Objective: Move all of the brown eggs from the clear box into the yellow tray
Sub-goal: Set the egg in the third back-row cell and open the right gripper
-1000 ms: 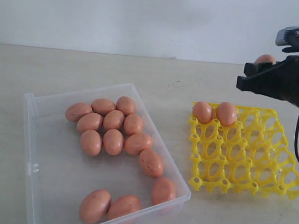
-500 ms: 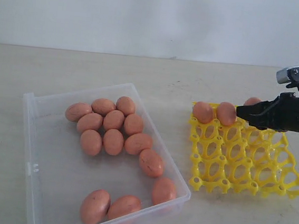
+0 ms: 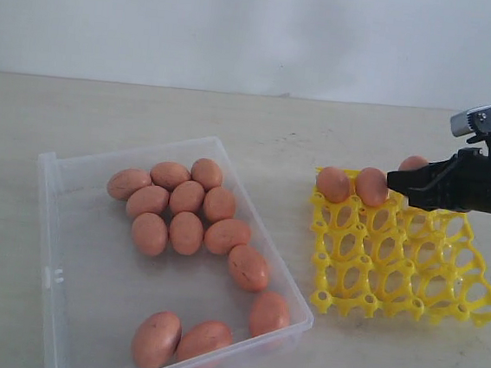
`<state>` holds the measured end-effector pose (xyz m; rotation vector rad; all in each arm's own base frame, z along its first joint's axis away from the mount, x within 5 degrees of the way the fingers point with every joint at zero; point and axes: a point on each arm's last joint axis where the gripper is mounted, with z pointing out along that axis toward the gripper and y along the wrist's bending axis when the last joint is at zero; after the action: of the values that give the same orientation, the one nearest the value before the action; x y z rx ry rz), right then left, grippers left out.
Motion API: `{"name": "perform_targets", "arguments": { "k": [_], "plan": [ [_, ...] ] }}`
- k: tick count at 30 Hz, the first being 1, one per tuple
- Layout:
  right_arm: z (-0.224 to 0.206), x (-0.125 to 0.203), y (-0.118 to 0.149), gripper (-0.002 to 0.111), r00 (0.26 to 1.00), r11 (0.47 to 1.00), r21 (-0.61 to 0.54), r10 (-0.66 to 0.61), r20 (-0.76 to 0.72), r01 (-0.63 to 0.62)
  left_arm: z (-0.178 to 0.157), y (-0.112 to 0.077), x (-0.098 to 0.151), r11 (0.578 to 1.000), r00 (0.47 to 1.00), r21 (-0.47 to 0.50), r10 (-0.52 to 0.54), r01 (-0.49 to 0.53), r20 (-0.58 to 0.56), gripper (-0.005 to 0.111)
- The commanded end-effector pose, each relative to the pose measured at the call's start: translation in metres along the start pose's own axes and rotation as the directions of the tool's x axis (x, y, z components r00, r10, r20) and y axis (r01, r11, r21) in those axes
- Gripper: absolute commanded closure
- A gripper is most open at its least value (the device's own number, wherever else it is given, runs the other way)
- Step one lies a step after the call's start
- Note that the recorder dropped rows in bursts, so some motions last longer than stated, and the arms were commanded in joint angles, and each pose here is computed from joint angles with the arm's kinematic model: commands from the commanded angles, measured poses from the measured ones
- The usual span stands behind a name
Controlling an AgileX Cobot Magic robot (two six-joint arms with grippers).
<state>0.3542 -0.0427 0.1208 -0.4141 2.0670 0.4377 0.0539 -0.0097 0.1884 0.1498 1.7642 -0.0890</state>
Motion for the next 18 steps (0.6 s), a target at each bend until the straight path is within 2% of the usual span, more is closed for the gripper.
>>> {"name": "perform_targets", "arguments": {
  "k": [1,15,18],
  "plan": [
    [-0.0013,-0.0031,-0.0027,0.065,1.000,1.000,0.011,-0.015,0.013,0.015,0.0002,-0.0001,0.0005,1.000,1.000,0.003,0.003,-0.003,0.006,0.103],
    [-0.0013,-0.0031,-0.0027,0.064,1.000,1.000,0.011,-0.015,0.013,0.015,0.0002,-0.0001,0.0005,1.000,1.000,0.003,0.003,-0.003,0.006,0.103],
    [-0.0013,-0.0031,-0.0027,0.054,1.000,1.000,0.011,-0.011,0.013,0.011,0.0002,-0.0001,0.0005,1.000,1.000,0.003,0.003,-0.003,0.006,0.103]
  ]
}}
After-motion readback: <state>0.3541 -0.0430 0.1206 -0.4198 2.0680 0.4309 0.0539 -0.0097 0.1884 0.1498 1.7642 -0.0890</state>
